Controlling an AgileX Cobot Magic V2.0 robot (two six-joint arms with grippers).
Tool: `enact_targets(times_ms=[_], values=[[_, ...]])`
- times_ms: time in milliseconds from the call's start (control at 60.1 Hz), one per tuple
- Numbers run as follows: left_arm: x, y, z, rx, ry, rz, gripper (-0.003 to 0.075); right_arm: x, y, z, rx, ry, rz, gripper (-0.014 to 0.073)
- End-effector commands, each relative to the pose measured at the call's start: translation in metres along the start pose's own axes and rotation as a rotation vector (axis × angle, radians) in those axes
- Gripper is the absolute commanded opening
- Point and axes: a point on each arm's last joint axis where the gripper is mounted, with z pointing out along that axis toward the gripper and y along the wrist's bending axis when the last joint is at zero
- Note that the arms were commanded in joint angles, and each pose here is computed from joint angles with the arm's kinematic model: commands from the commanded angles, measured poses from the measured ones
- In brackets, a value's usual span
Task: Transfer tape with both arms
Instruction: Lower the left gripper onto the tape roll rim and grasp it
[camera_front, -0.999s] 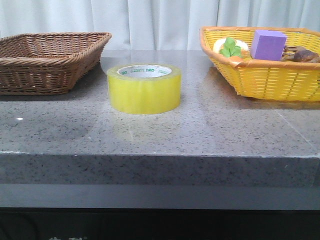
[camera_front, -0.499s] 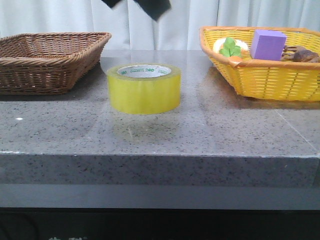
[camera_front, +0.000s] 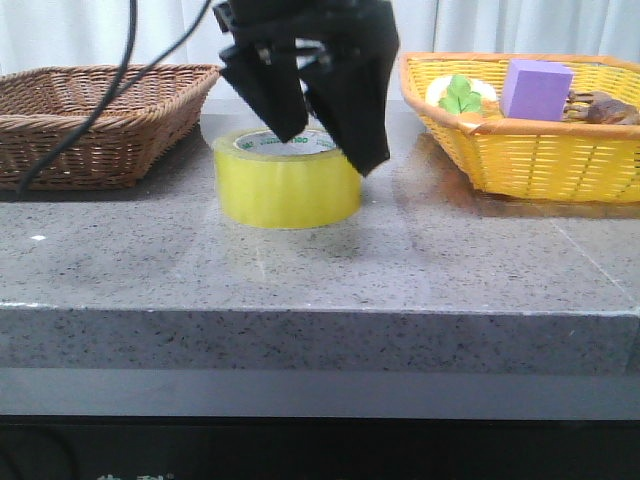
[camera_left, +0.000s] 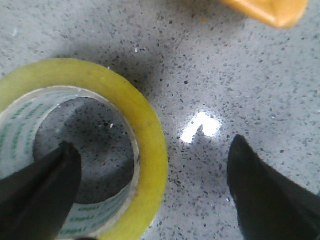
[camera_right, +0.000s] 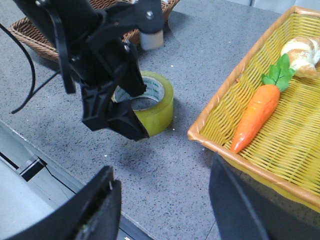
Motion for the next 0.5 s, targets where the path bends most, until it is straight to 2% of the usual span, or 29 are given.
enact_targets(times_ms=[0, 483], values=[[-0.011, -0.003, -0.023, -0.009, -0.108, 0.001, 0.0585, -0.013, 0.0, -0.005, 0.004, -0.095, -0.007, 0.0424], [-0.011, -0.001, 0.0, -0.001, -0.062, -0.002, 0.0581, -0.013, 0.0, -0.005, 0.004, -0.095, -0.007, 0.0424]])
